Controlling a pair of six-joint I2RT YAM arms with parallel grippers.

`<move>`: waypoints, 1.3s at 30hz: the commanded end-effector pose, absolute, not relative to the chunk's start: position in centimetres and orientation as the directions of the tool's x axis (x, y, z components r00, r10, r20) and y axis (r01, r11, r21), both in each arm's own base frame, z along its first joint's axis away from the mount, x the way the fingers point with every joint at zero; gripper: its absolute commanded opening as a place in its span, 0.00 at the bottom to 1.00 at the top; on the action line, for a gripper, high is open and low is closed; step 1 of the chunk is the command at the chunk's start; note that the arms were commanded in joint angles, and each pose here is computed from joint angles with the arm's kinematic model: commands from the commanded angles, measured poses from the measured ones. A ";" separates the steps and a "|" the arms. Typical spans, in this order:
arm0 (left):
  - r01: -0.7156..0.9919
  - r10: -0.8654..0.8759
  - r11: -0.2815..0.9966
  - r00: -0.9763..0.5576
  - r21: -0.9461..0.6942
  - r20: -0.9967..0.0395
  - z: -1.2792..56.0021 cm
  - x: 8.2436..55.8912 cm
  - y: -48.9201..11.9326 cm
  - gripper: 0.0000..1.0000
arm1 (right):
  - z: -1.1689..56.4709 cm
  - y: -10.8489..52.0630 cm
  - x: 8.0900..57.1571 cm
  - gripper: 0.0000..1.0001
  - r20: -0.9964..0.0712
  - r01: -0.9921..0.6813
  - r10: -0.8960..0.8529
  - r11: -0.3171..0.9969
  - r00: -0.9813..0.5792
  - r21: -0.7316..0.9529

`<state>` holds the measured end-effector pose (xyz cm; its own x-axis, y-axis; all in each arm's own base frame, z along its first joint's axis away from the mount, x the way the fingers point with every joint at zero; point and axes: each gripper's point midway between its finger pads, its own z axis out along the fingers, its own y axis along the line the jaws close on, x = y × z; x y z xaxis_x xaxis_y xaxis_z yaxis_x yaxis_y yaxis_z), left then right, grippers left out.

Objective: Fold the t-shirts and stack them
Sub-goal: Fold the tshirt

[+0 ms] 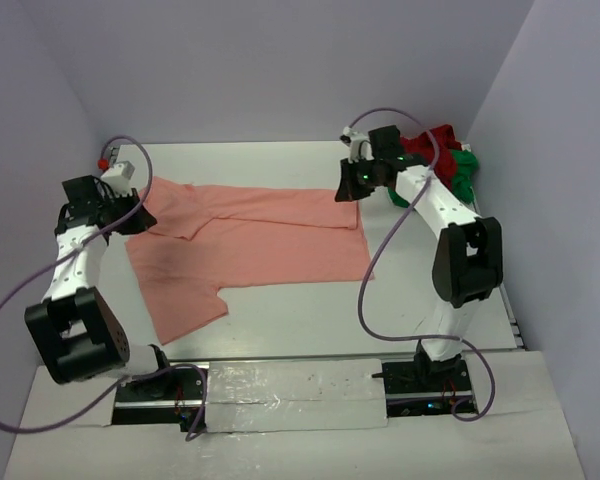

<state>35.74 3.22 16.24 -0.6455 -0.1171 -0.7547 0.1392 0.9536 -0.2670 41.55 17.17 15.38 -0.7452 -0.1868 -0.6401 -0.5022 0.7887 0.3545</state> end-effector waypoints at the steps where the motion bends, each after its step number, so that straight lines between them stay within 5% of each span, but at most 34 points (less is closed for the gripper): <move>1: 0.229 -0.109 0.920 -0.631 -0.318 -0.768 17.0 38.6 0.4 0.00 | 15.7 20.8 43.1 0.00 -0.655 -0.523 -0.205 0.783 -0.728 0.337; 5: 0.287 -0.041 0.868 -0.772 -0.406 -0.634 12.5 39.3 -3.1 0.00 | 14.5 24.7 41.8 0.00 -0.544 -0.534 -0.255 0.716 -0.799 0.450; 8: 0.283 -0.004 0.881 -0.797 -0.379 -0.604 10.7 40.2 -4.1 0.00 | 13.9 26.8 41.7 0.00 -0.549 -0.578 -0.325 0.720 -0.770 0.385; 19: 0.140 -0.071 0.952 -0.764 -0.273 -0.641 8.4 43.8 -2.6 0.00 | 11.4 24.9 43.7 0.00 -0.553 -0.460 -0.320 0.878 -0.770 0.133; 25: 0.104 -0.076 0.956 -0.816 -0.275 -0.572 6.6 43.7 -2.6 0.00 | 10.3 22.5 45.2 0.00 -0.534 -0.335 -0.260 0.941 -0.804 0.048; 39: 0.046 -0.086 0.961 -0.887 -0.272 -0.453 2.2 44.7 -2.7 0.00 | 4.0 20.4 44.0 0.00 -0.280 -0.215 -0.172 0.968 -0.945 0.132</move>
